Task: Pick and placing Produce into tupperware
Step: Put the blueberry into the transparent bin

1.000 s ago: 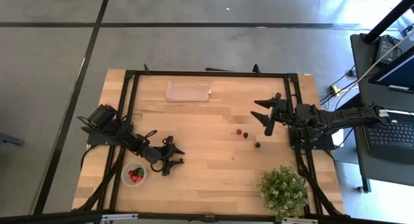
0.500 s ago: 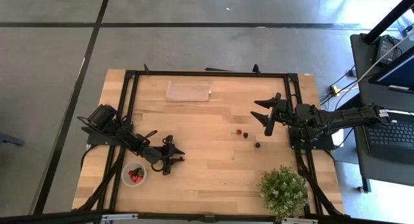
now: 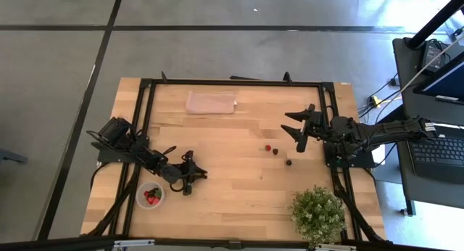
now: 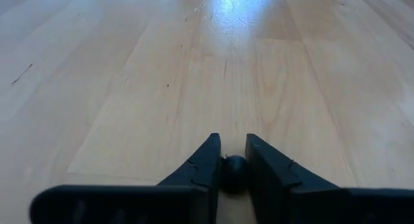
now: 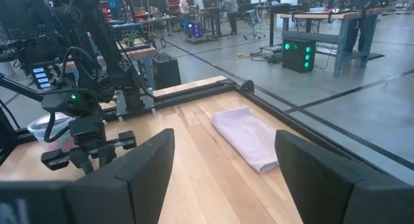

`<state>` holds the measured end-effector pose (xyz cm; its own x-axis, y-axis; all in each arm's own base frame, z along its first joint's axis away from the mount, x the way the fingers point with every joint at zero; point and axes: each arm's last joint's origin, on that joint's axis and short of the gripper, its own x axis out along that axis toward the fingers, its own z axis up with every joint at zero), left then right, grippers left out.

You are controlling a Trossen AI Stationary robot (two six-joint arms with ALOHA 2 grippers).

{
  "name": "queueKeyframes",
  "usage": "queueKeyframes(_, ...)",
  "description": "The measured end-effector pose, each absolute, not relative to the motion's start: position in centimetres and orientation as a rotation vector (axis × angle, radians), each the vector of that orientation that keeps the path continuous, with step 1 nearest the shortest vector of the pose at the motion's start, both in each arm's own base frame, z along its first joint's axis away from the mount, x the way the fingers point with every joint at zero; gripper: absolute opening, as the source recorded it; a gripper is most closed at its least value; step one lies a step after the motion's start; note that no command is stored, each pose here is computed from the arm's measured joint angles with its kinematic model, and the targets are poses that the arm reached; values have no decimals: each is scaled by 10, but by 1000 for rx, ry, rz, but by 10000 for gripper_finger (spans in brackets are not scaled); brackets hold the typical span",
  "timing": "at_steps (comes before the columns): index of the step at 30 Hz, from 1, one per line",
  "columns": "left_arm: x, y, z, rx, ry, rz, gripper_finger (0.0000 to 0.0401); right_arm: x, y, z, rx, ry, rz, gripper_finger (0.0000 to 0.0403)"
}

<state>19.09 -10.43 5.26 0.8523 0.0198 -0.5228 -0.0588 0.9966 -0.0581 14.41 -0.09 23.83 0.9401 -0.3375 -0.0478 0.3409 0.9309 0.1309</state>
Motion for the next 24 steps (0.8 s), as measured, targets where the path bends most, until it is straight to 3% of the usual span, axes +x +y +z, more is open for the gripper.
queueKeyframes(12, 192, -105, 55, -183, 506, 82, 42, 144, -1, 238, 138, 24, -347, 269)
queueKeyframes(24, 192, -102, 92, -216, 382, 16, 45, 144, -1, 238, 138, 23, -348, 269)
